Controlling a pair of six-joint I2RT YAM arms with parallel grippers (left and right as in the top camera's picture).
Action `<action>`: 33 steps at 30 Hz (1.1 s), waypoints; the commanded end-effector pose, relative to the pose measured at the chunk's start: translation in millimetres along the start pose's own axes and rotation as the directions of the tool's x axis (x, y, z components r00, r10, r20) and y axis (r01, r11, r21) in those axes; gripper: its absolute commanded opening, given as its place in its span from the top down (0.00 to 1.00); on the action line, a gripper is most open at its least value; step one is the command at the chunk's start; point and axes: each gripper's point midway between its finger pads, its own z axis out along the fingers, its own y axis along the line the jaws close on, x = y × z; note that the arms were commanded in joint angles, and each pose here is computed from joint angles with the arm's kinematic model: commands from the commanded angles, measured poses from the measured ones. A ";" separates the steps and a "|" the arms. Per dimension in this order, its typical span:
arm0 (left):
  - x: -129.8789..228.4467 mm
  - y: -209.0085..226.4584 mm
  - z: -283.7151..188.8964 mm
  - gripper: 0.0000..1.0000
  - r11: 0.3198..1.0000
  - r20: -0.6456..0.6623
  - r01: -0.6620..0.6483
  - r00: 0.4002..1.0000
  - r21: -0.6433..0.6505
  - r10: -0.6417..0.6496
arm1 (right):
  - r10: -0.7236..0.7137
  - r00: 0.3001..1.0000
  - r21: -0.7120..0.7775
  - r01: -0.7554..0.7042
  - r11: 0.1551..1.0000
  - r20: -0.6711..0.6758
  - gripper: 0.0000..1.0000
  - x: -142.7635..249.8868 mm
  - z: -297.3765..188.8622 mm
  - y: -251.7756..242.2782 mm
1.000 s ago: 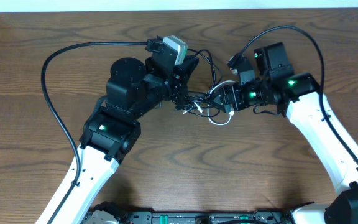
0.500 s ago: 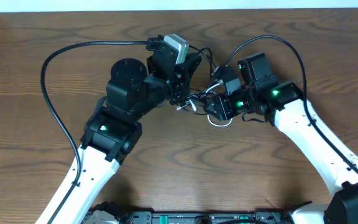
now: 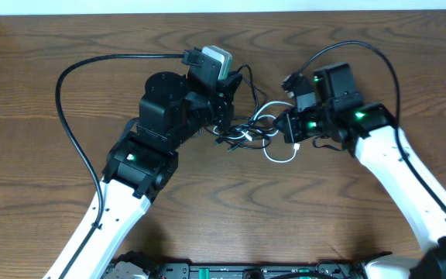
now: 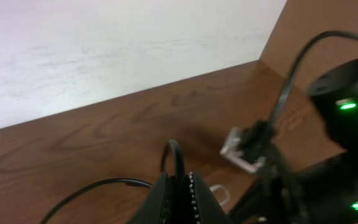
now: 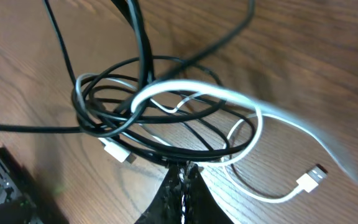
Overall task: Untangle cables
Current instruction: 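Move the right gripper to the cables held by the left and grasp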
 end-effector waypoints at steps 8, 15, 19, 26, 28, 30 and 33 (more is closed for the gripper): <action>-27.3 -10.5 -4.7 0.92 0.999 0.087 -0.016 0.996 0.039 0.012 | -0.106 0.993 -0.027 0.105 0.994 -0.050 0.32 14.3 5.6 14.8; -27.9 -18.1 -5.5 0.92 0.996 0.087 -0.022 0.996 0.082 0.014 | -0.183 0.982 -0.073 0.179 0.981 -0.054 0.28 13.3 38.7 34.6; -28.3 -18.4 -6.2 0.92 0.996 0.089 -0.018 0.996 0.083 0.011 | -0.205 0.976 -0.017 0.204 0.979 -0.073 0.28 14.8 61.2 26.6; -34.6 -23.8 -11.8 0.92 0.994 0.111 -0.029 0.994 0.104 0.017 | -0.207 0.974 0.015 0.209 0.978 -0.097 0.27 18.0 83.0 14.4; -35.9 -24.3 -12.6 0.93 0.994 0.116 -0.031 0.993 0.105 0.019 | -0.217 0.972 0.014 0.219 0.976 -0.091 0.27 16.4 85.9 13.8; -35.9 -24.2 -12.7 0.92 0.994 0.116 -0.031 0.993 0.105 0.019 | -0.222 0.972 0.013 0.224 0.974 -0.079 0.42 13.2 87.5 14.0; -35.8 -24.1 -12.6 0.92 0.994 0.116 -0.031 0.993 0.104 0.019 | -0.221 0.973 0.012 0.222 0.975 -0.069 0.99 10.9 87.8 14.8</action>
